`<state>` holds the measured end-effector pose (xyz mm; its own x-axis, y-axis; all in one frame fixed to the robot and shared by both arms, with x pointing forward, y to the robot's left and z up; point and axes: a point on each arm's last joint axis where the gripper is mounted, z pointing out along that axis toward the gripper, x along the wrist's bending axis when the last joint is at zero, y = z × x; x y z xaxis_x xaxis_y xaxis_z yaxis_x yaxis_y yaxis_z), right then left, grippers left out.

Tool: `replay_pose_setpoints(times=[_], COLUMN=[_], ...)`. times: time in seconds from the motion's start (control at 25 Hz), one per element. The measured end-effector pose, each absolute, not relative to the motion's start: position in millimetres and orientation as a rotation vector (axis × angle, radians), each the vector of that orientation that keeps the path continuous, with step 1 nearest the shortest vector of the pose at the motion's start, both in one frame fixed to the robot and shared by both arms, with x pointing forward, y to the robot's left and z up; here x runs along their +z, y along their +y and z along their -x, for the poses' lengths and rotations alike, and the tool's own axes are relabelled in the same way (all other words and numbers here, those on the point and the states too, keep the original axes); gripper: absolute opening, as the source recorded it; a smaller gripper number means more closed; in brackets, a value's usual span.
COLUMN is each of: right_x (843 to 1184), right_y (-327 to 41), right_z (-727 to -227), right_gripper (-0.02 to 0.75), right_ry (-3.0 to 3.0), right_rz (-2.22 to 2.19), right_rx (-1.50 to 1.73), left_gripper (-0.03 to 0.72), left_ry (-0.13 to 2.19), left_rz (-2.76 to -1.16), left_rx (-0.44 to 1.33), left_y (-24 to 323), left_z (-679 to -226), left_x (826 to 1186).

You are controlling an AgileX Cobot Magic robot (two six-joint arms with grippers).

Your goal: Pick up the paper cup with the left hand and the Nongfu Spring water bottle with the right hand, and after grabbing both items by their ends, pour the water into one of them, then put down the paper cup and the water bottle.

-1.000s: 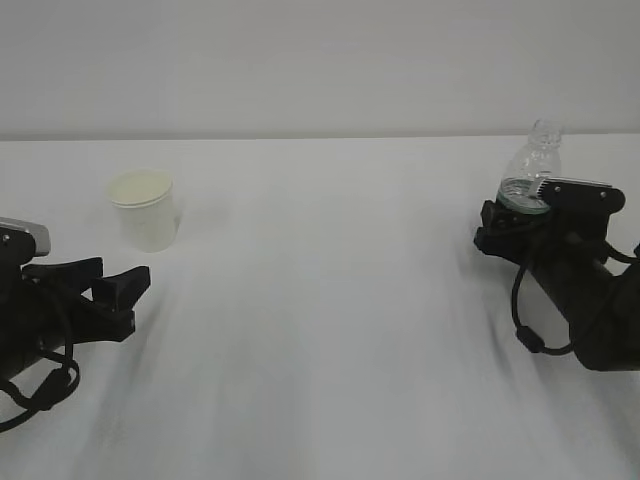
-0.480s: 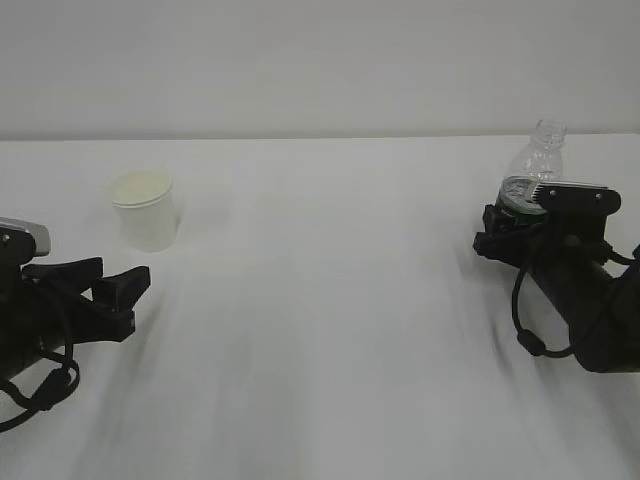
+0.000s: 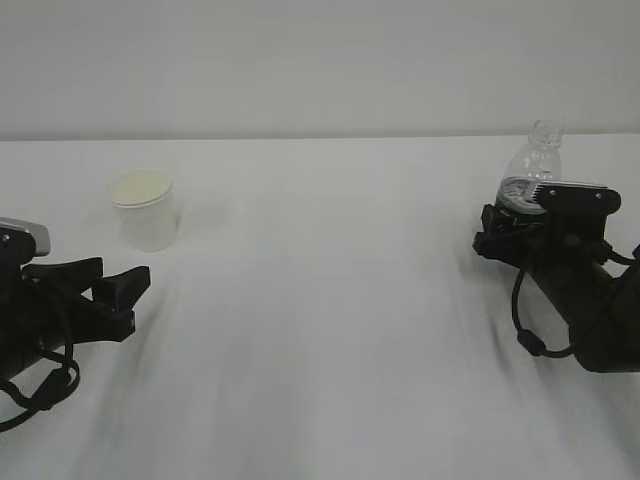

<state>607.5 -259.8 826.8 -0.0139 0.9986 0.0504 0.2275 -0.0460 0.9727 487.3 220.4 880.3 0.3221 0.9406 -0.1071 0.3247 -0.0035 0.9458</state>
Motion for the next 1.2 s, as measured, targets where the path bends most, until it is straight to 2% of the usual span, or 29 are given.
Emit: replay_pose_setpoints(times=[0.72,1.2], right_x=[831.7,831.6], right_y=[-259.7,-259.9], right_z=[-608.5,-608.6], right_gripper=[0.605,0.469], right_ry=[1.361,1.378], right_rz=[-1.392,-1.364], right_rx=[1.149,1.125], left_gripper=[0.451,0.451], left_ry=[1.196,1.196], left_rz=[-1.543,-1.543], left_rx=[0.739,0.739], left_y=[220.4,220.4], left_z=[-487.3,-487.3], left_x=[880.3,880.3])
